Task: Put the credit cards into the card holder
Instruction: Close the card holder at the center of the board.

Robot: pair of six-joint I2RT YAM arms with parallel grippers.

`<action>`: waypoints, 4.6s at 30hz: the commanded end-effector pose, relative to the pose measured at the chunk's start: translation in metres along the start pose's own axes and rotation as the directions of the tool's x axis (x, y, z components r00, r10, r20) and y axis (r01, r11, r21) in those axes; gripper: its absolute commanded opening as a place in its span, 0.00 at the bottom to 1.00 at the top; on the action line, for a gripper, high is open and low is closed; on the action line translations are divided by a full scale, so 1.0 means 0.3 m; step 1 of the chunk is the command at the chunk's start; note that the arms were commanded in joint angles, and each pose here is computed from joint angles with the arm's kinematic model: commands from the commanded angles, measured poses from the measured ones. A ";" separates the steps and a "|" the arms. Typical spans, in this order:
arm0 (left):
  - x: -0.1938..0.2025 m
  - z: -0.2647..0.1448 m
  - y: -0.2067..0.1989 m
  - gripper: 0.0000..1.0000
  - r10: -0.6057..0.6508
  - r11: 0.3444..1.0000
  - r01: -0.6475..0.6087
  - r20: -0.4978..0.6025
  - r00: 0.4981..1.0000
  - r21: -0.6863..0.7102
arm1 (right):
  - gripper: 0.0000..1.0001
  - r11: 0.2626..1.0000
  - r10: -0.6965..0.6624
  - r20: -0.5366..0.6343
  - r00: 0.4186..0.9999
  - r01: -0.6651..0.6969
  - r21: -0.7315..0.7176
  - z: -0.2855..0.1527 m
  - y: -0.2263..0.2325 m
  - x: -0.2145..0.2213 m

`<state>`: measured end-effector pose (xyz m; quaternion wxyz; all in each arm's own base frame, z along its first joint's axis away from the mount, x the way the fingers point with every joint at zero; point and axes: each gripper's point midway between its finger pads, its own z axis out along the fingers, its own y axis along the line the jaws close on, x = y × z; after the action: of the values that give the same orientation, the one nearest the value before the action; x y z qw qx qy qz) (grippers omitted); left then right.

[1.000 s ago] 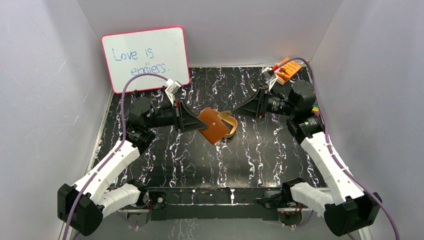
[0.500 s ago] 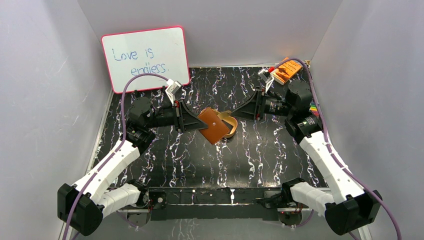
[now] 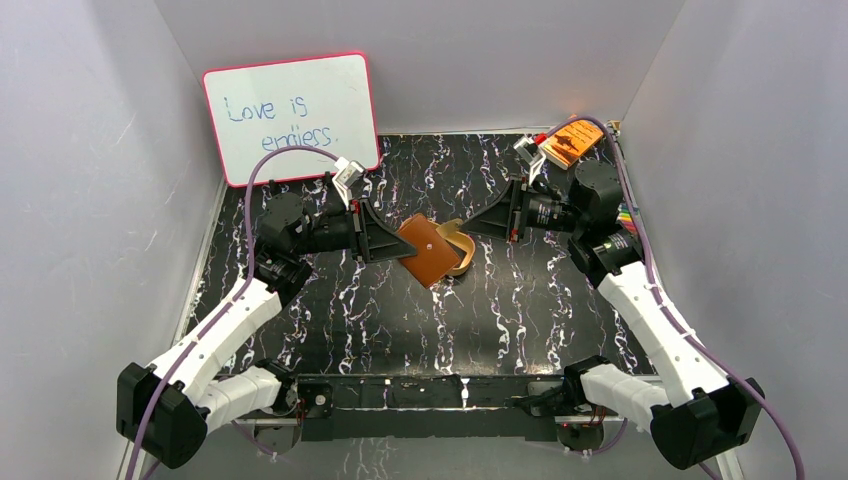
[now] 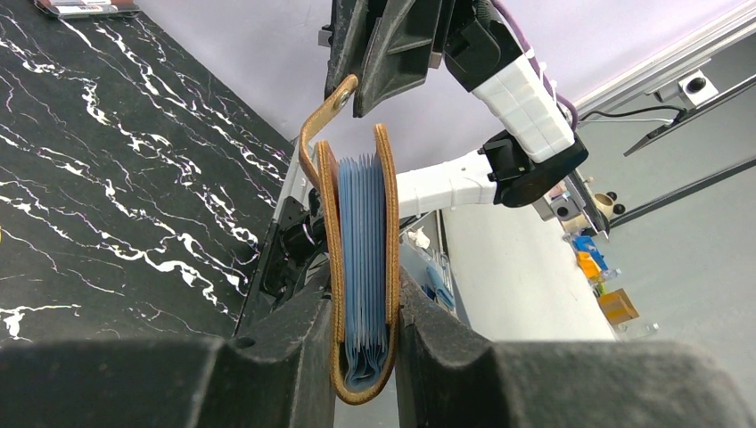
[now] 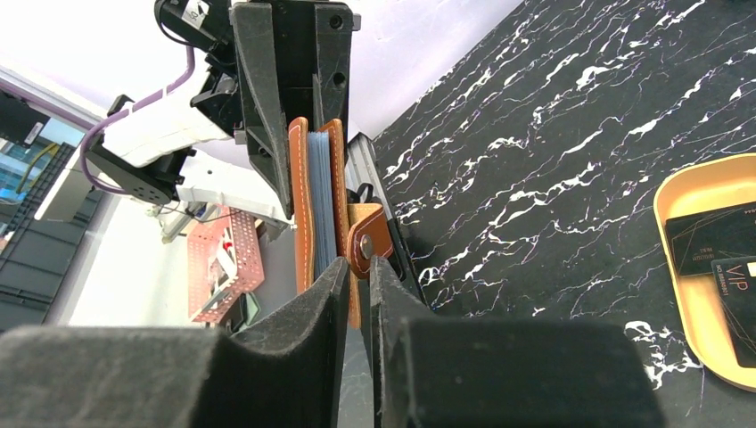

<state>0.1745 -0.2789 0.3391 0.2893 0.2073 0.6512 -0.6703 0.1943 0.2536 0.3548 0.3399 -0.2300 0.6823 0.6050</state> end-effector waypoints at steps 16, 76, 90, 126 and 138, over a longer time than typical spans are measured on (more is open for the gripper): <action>-0.026 0.000 -0.076 0.00 0.058 0.997 -0.058 0.003 0.998 0.060 | 0.02 0.997 -0.064 0.045 0.997 0.066 -0.041 0.003 0.052 -0.055; -0.099 0.020 0.101 0.00 -0.155 0.917 0.166 0.060 0.986 -0.363 | 0.00 0.934 -0.244 -0.172 0.954 0.280 0.224 0.173 -0.047 0.035; -0.097 0.025 0.102 0.00 -0.159 0.914 0.168 0.056 0.986 -0.369 | 0.00 0.922 -0.249 -0.223 0.942 0.301 0.243 0.199 -0.057 0.067; -0.092 0.041 0.033 0.00 -0.130 0.943 0.130 0.020 0.991 -0.307 | 0.00 0.887 -0.255 -0.346 0.903 0.361 0.289 0.251 -0.101 0.149; -0.088 0.047 0.006 0.00 -0.110 0.952 0.107 0.005 0.994 -0.286 | 0.00 0.880 -0.222 -0.392 0.893 0.357 0.313 0.266 -0.130 0.188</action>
<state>0.2212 -0.2722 0.2833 0.2419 0.0482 0.8294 -0.5012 0.2081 0.3176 0.2886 0.3606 -0.3497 0.7928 0.3452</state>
